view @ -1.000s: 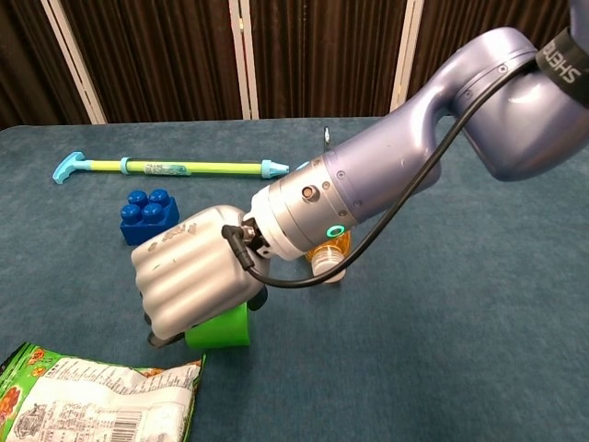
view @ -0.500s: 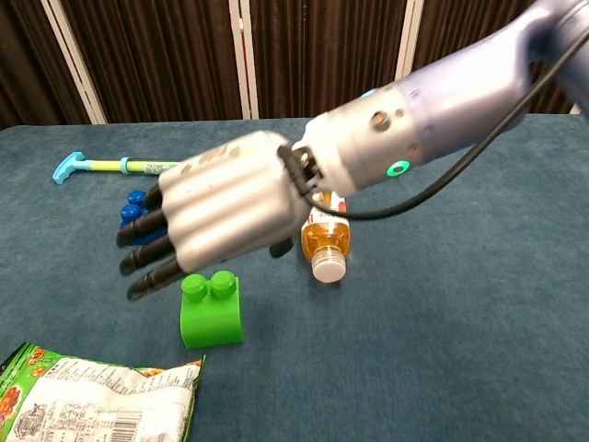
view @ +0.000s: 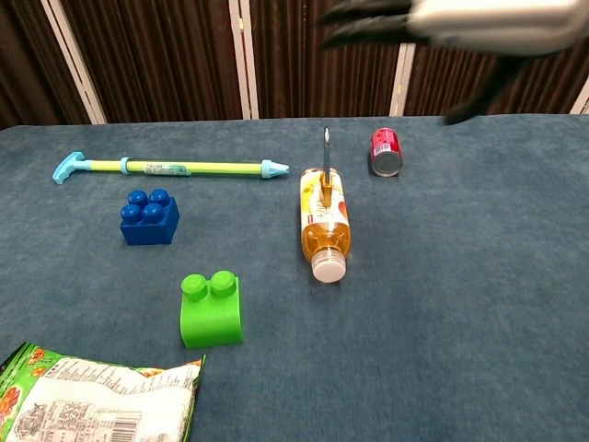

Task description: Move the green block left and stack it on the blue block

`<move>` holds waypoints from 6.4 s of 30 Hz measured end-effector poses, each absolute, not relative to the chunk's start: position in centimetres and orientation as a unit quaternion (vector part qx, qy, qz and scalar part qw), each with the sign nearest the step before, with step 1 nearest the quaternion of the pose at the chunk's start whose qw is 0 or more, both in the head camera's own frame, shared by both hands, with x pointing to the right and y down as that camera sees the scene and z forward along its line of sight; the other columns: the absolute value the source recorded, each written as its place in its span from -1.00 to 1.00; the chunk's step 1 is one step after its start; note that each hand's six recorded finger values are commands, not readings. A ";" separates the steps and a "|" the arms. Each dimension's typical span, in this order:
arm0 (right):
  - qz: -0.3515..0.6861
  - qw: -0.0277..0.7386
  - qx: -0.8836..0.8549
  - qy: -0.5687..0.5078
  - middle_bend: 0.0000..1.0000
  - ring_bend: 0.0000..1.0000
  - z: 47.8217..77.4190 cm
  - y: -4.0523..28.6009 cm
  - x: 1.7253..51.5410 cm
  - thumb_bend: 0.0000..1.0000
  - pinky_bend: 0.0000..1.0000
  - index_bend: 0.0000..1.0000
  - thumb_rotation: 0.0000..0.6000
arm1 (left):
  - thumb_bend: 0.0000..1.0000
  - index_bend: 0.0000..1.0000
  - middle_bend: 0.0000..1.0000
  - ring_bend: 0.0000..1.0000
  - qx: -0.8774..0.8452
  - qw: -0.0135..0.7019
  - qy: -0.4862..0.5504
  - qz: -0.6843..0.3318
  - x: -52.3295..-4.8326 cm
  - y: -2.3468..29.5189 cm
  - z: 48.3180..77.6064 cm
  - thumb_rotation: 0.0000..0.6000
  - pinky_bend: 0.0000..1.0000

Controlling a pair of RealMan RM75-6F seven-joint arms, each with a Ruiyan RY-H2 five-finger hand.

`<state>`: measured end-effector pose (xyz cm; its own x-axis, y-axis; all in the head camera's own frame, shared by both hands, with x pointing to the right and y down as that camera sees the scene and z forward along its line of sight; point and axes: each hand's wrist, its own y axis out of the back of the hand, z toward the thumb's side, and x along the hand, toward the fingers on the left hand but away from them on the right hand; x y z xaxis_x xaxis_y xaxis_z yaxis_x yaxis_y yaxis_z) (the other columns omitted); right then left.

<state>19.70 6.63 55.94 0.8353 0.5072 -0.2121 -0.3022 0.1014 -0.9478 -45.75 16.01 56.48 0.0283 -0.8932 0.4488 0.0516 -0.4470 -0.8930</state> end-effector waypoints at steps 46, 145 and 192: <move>0.565 0.408 -0.588 -0.412 -1.00 -1.00 56.4 18.2 40.0 -1.00 -1.00 -1.00 1.00 | -1.00 -0.75 -0.77 -0.81 -0.727 0.624 -0.092 -0.271 -20.5 17.4 67.7 1.00 -0.87; 0.564 0.393 -0.616 -0.385 -1.00 -1.00 57.6 18.5 39.3 -1.00 -1.00 -1.00 1.00 | -0.68 0.13 0.14 -0.04 -0.668 0.303 0.211 -0.646 -25.6 4.9 71.4 1.00 -0.13; 0.555 0.397 -0.621 -0.387 -1.00 -1.00 57.0 18.7 38.9 -1.00 -1.00 -1.00 1.00 | -0.88 -1.00 -1.00 -1.00 -0.661 0.314 0.268 -0.626 -30.2 4.3 66.5 1.00 -1.00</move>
